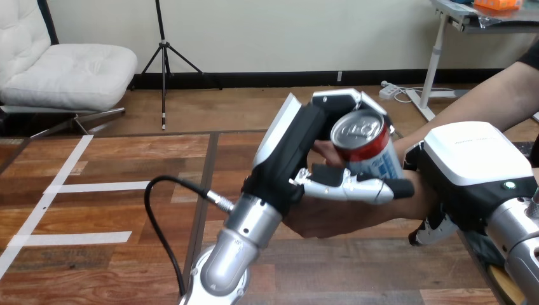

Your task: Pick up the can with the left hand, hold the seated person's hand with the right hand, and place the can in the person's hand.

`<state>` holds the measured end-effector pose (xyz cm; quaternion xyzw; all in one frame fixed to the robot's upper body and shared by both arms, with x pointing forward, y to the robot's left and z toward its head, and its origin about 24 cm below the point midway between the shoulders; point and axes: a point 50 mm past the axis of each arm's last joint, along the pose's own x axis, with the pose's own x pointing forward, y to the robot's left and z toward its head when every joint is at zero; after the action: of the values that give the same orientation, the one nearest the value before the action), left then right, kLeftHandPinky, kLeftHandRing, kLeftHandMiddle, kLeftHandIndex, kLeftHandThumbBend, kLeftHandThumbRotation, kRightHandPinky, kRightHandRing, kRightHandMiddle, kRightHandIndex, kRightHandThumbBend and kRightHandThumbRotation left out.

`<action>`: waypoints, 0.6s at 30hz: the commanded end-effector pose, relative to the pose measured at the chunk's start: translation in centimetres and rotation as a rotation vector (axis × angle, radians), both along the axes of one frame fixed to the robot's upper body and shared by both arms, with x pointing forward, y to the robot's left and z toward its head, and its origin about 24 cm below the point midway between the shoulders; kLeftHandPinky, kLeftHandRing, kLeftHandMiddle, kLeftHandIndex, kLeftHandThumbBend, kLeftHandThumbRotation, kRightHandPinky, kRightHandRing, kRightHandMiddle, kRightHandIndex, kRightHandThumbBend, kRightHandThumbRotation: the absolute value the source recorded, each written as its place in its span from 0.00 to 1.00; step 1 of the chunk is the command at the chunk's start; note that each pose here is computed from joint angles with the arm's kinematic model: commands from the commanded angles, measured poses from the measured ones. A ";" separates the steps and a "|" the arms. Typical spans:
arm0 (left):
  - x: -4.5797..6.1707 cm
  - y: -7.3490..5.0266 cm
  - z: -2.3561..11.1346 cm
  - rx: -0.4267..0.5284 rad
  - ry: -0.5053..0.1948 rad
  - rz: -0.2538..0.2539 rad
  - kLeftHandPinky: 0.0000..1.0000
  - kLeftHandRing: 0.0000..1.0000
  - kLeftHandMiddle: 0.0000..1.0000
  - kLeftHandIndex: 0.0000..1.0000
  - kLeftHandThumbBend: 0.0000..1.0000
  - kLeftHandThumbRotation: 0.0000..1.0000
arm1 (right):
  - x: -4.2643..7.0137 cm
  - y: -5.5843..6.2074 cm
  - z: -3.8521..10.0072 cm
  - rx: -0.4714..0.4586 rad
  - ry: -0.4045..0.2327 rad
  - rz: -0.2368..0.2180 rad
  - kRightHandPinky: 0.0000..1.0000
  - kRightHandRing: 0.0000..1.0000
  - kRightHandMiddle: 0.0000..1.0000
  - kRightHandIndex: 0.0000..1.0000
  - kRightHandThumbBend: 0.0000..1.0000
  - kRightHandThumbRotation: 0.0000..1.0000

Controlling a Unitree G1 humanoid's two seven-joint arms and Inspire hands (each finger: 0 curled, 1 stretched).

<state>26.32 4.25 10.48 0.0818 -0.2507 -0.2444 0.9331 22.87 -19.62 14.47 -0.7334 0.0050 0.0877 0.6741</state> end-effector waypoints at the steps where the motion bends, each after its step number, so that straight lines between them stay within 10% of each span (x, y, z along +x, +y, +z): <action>1: -0.4 0.2 1.1 -0.050 -0.032 0.000 0.33 0.38 0.43 0.43 0.81 0.02 | 0.3 0.6 2.2 0.001 -0.113 0.031 0.30 0.36 0.43 0.52 0.92 0.00; 18: -0.7 0.8 0.7 -0.045 -0.019 0.020 0.33 0.39 0.43 0.43 0.79 0.02 | 0.3 0.3 1.8 0.012 -0.112 0.038 0.27 0.32 0.41 0.50 0.93 0.00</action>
<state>25.39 4.80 9.13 0.0767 -0.2219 -0.2400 0.9420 22.85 -19.42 14.54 -0.7324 -0.0085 0.0917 0.6746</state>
